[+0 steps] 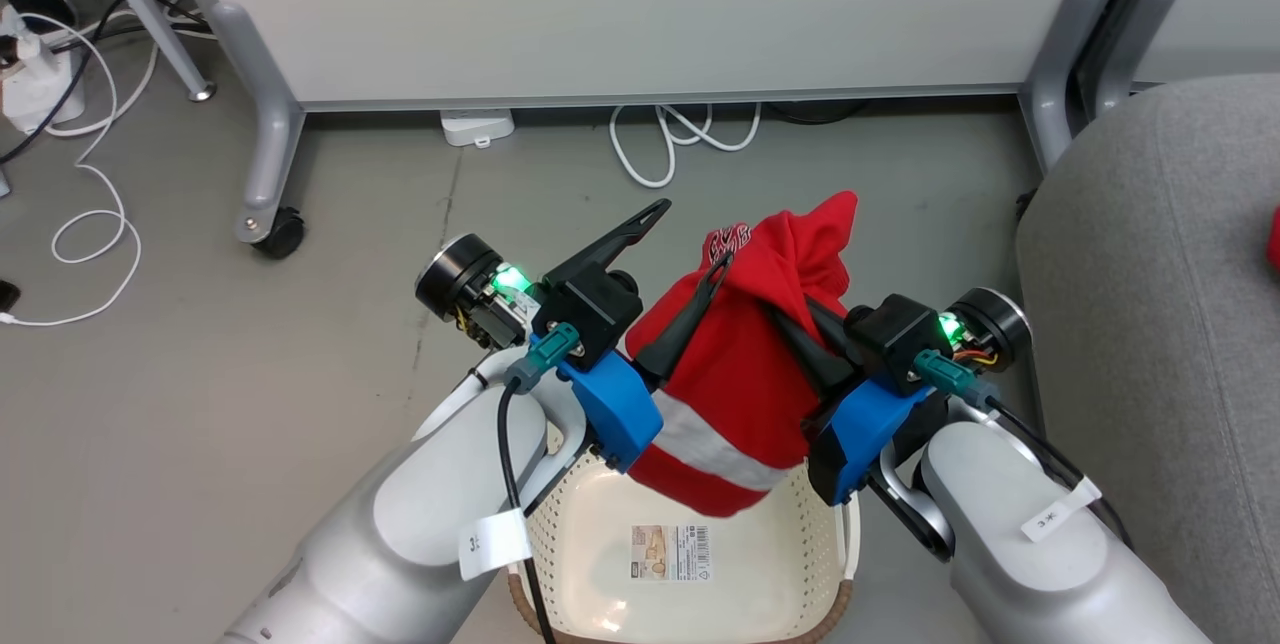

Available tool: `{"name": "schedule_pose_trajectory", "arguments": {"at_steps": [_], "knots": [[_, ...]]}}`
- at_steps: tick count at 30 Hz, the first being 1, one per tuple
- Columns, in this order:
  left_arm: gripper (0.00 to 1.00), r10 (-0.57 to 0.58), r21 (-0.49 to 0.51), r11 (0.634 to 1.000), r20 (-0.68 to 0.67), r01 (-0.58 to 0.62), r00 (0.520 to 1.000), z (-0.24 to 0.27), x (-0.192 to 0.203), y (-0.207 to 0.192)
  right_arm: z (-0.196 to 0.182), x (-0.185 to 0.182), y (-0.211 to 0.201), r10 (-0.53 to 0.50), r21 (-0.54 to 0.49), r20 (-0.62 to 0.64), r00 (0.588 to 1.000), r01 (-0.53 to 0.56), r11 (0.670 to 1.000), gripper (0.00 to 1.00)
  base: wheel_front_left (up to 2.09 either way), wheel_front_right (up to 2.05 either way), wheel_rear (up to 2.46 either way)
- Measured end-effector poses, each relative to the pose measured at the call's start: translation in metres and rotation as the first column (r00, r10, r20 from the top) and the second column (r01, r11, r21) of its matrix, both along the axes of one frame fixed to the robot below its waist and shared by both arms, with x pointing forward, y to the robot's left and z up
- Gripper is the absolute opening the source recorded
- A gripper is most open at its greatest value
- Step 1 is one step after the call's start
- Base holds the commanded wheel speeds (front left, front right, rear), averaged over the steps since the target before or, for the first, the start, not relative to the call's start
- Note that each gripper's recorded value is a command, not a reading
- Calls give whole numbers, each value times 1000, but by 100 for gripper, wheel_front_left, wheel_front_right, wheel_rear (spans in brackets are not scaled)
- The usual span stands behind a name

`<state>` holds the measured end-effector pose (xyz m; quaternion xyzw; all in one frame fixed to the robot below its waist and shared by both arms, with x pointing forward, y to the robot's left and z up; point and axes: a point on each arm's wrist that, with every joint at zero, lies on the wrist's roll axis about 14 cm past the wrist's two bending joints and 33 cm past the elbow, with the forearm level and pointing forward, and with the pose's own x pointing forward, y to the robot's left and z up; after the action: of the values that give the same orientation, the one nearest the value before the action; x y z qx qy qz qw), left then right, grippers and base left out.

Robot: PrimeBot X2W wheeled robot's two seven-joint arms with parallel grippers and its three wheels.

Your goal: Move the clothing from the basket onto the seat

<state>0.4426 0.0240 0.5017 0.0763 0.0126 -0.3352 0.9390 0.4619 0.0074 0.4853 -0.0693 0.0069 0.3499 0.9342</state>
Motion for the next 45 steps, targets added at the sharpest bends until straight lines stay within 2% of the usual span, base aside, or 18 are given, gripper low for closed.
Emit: {"name": "schedule_pose_trajectory", "arguments": {"at_steps": [9, 17, 26, 36, 40, 45], "knots": [[100, -55, -14, 998, -6, 55, 998, -6, 5, -21, 2, 12, -37, -115, 36, -1, 993, 115, 993, 0, 0, 0, 0], [100, -130, -41, 991, -29, 128, 991, -18, 8, -50, -1, 19, -92, -270, 65, -10, 963, 270, 961, 0, 0, 0, 0], [100, -239, -66, 970, -55, 235, 970, -30, -2, -90, -4, 9, -162, -452, 71, -13, 892, 452, 889, 0, 0, 0, 0], [100, -364, -86, 930, -72, 358, 928, -39, -23, -132, -6, -23, -237, -633, 65, -13, 774, 633, 772, 0, 0, 0, 0], [100, -397, -94, 916, -76, 390, 914, -41, -29, -143, -9, -37, -256, -683, 61, -22, 730, 683, 728, 0, 0, 0, 0], [100, -425, -99, 903, -81, 417, 902, -43, -35, -152, -9, -49, -268, -715, 63, -24, 698, 715, 696, 0, 0, 0, 0]]}}
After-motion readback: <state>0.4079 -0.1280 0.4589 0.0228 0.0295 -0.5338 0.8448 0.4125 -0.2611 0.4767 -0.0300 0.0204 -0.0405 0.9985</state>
